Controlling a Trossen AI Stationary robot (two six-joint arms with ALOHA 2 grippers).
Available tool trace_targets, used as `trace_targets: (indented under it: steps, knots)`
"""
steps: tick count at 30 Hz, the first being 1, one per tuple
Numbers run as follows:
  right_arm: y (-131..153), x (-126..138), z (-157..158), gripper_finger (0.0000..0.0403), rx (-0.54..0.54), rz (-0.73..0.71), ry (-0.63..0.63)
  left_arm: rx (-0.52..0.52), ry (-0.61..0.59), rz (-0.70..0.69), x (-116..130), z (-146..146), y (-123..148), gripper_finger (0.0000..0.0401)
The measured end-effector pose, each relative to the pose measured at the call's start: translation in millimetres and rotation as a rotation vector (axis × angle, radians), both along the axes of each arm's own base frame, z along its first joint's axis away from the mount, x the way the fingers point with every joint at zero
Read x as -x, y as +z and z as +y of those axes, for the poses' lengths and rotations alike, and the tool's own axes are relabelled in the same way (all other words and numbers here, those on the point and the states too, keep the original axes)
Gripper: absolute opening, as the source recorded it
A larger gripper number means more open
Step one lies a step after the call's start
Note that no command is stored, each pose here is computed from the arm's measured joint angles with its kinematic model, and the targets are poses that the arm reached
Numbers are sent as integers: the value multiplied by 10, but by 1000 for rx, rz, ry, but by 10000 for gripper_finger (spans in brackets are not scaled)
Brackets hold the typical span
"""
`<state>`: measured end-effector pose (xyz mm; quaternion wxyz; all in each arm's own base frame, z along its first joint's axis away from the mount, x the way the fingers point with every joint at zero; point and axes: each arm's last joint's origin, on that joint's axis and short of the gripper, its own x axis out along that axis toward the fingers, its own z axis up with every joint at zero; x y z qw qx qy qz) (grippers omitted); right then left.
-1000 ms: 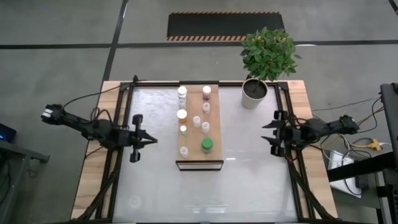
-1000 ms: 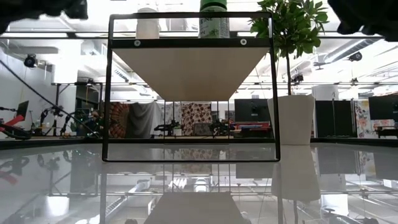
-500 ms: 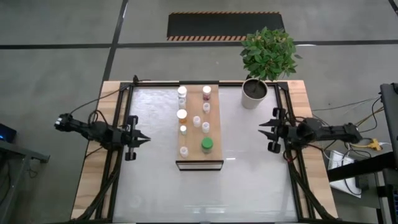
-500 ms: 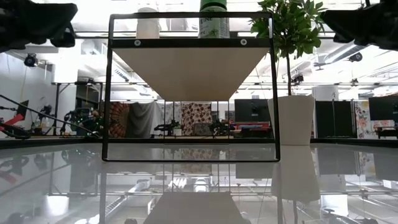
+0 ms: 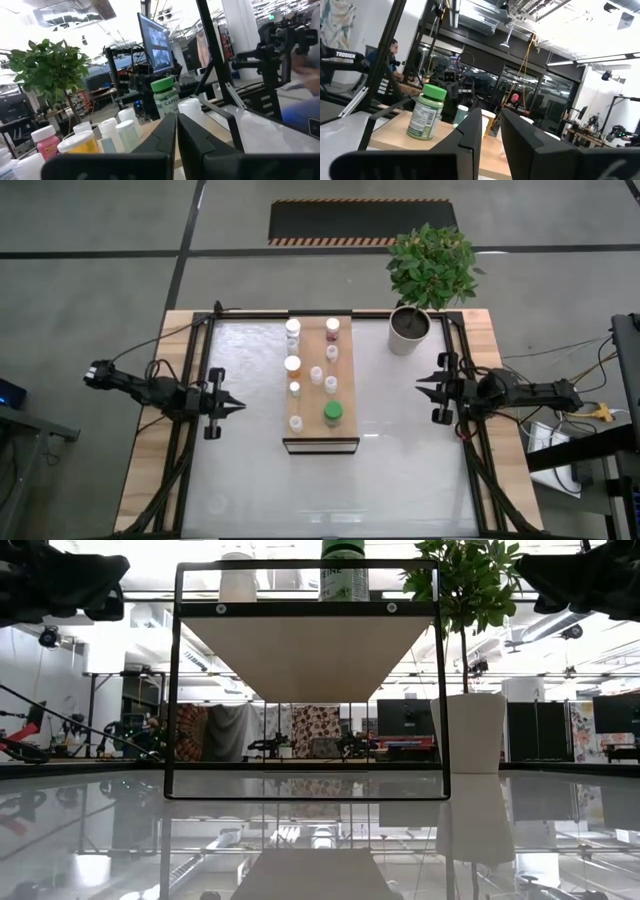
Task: Pick and place medicine bottles onto shelf by color
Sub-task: Return to Home Position
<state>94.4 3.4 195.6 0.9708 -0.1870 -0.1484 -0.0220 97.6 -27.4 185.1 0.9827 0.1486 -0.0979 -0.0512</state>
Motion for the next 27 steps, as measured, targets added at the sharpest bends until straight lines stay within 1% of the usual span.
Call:
trace_targets:
  steps: [4,7,8,10,11,12,14,16,18,21,24,27]
  knots:
    - [-1,0,0,66,1,1,0,-7,0,19,-16,-5,-17,0]
    - [-9,-2,0,70,-20,9,5,-11,1,33,-27,-9,-29,0]
    - [-17,-5,-2,71,-7,17,-4,-13,1,38,-31,-10,-34,0]
    - [-82,-6,-14,73,8,82,-39,-16,1,46,-38,-13,-41,0]
    - [-153,-17,-24,74,-10,155,-46,-17,1,51,-42,-14,-46,0]
    - [-211,-23,-32,75,-51,215,-55,-19,1,57,-46,-16,-51,0]
    - [-263,-23,-46,77,-128,281,-54,-22,2,65,-52,-17,-59,0]
    - [-267,-22,-58,78,-154,287,-31,-25,2,72,-59,-20,-66,0]
    - [-271,-22,-80,77,-155,291,-31,-28,2,81,-65,-22,-75,0]
    - [-273,-16,-144,73,-234,283,-86,-32,2,93,-75,-25,-85,0]
    - [-275,-13,-173,68,-302,277,-106,-36,2,106,-84,-28,-97,0]
    - [-275,-13,-168,70,-301,278,-101,-40,2,118,-91,-31,-110,0]
